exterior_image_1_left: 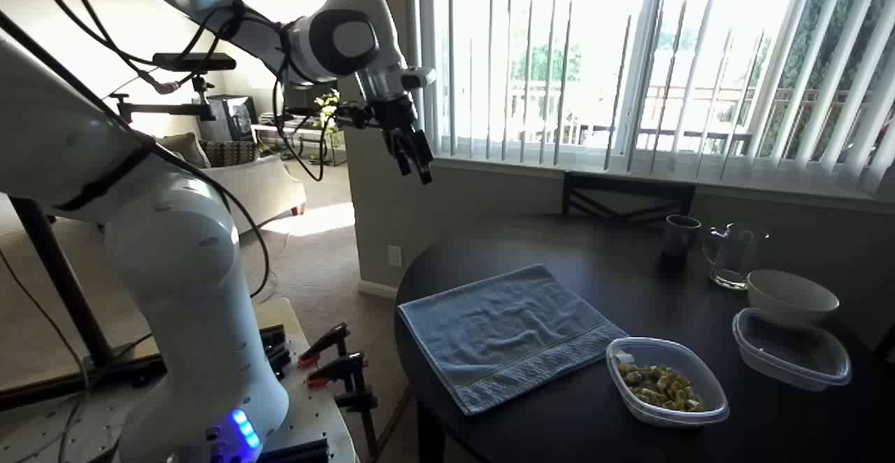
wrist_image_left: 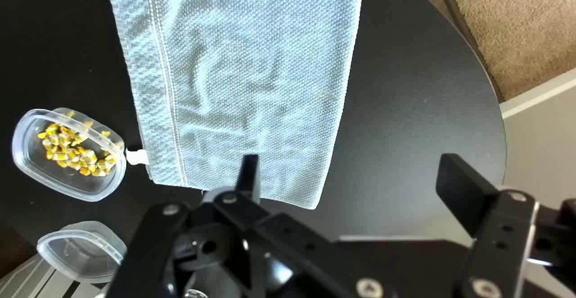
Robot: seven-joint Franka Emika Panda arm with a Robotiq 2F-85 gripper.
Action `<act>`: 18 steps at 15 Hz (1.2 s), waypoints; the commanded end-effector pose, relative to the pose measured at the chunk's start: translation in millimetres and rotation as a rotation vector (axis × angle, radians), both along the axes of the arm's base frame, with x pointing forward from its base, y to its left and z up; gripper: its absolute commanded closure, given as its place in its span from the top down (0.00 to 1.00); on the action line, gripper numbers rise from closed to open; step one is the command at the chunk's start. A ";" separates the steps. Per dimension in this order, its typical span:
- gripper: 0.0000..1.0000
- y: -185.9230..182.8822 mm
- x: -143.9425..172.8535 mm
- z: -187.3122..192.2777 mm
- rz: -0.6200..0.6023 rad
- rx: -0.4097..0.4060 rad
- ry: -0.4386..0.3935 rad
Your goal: Pour the contents of the lunchbox onto the blue towel on the table
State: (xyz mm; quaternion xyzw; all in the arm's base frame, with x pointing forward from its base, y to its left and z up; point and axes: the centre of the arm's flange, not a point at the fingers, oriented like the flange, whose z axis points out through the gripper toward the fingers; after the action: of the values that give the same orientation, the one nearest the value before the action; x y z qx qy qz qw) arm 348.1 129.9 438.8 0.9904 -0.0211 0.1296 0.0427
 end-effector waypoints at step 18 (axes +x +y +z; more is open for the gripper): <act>1.00 -140.5 209.5 -42.2 -0.325 0.087 -0.043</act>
State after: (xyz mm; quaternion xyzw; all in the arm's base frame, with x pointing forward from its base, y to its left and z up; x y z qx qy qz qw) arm 495.3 1.6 434.0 0.9751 -0.1523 0.1613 -0.0005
